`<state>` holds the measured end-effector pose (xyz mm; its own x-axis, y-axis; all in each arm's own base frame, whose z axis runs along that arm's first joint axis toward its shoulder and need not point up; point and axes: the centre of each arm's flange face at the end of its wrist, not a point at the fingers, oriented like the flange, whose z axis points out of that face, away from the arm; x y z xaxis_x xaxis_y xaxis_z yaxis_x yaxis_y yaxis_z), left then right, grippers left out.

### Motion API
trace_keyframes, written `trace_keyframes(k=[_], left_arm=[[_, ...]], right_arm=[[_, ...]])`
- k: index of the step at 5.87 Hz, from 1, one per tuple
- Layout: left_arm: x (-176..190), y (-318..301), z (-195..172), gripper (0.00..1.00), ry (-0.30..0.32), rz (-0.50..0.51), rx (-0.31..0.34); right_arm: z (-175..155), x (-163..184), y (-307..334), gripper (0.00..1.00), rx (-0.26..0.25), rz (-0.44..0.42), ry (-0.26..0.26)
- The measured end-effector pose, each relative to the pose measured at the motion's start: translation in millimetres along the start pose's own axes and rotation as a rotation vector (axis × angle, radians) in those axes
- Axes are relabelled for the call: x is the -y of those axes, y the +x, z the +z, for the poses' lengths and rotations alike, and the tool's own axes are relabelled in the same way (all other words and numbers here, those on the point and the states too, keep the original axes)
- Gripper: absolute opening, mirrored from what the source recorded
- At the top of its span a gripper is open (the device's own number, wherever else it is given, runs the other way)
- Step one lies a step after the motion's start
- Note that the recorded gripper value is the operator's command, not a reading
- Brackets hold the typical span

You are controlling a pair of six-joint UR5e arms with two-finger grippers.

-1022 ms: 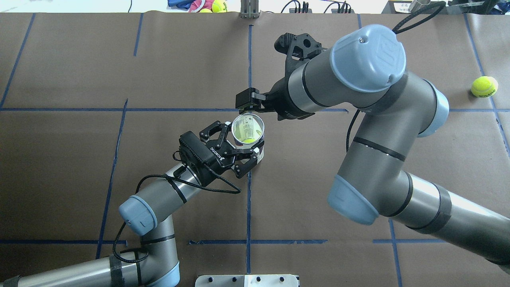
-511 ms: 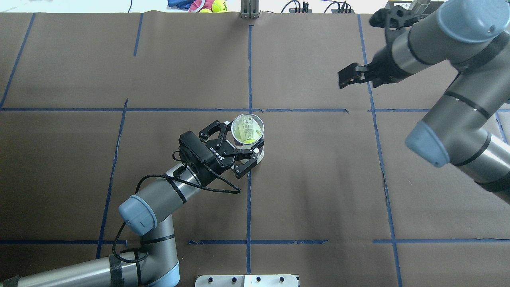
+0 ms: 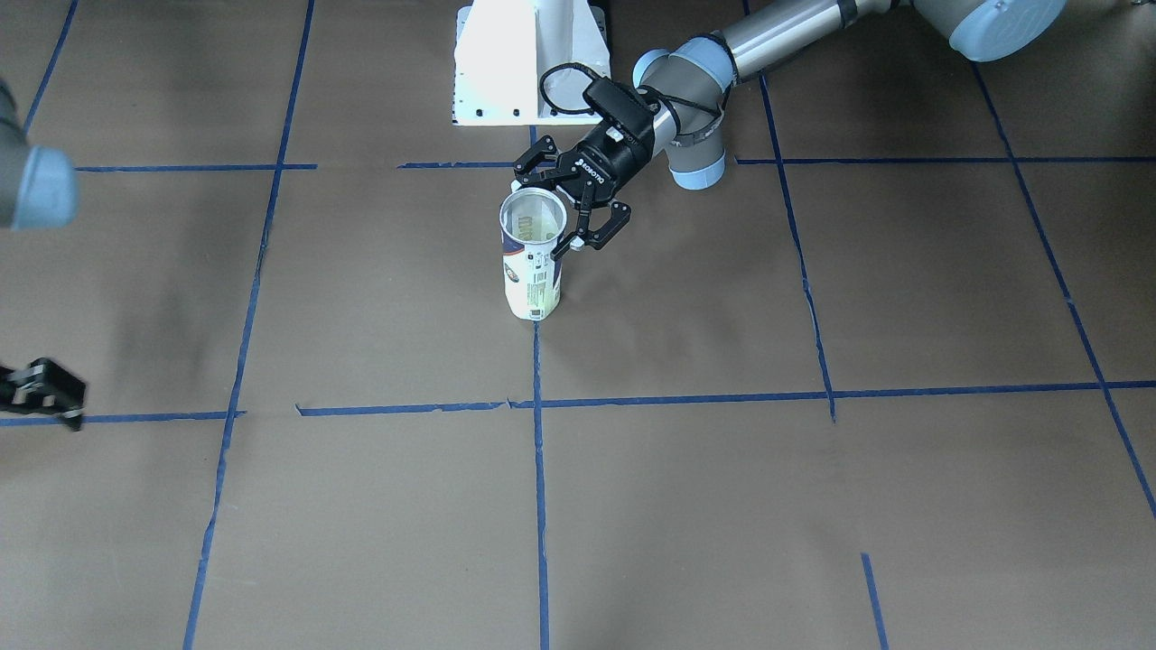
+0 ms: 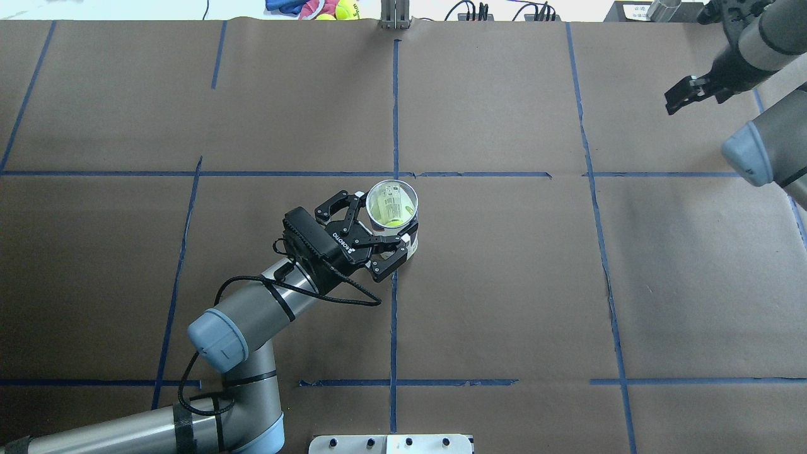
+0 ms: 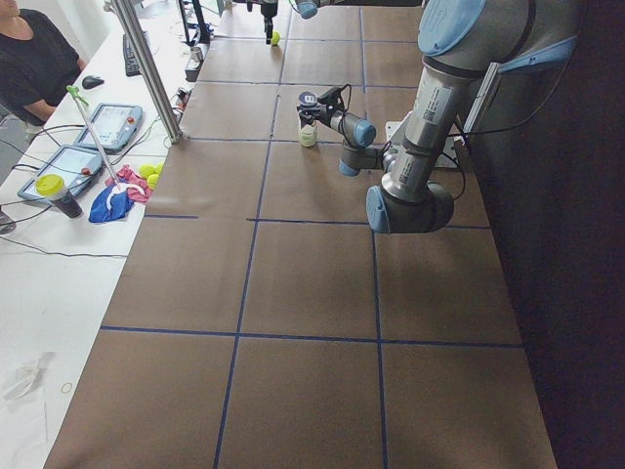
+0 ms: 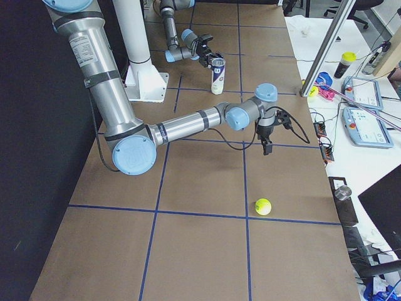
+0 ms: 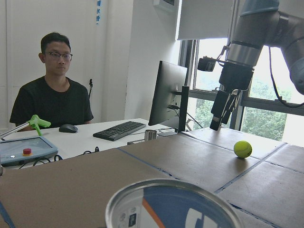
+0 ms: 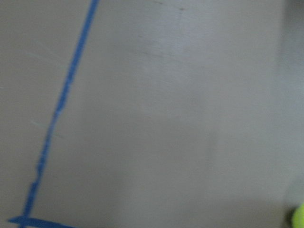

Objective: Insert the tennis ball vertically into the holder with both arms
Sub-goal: 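Move the right gripper away toward the second tennis ball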

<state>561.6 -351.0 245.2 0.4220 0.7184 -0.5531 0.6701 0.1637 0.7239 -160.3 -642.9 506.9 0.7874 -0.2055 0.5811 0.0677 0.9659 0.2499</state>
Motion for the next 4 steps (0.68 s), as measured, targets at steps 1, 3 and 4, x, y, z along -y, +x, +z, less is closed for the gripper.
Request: trace_keyframes(k=[1,3,4], left_arm=[[0.3,-0.5,-0.1,0.87,0.000,0.001,0.001],[-0.6,-3.6,-1.5,0.87,-0.001,0.003,0.003],[-0.8,-4.0,-1.8,0.87,-0.001,0.004,0.004]], right_arm=[[23.5,-6.2,52.6,0.98,-0.041,-0.005,-0.052],[66.1,-24.1,106.4,0.98,-0.101,-0.025,-0.088],[79.7,-30.9,120.1,0.98,-0.121,-0.049,-0.087]])
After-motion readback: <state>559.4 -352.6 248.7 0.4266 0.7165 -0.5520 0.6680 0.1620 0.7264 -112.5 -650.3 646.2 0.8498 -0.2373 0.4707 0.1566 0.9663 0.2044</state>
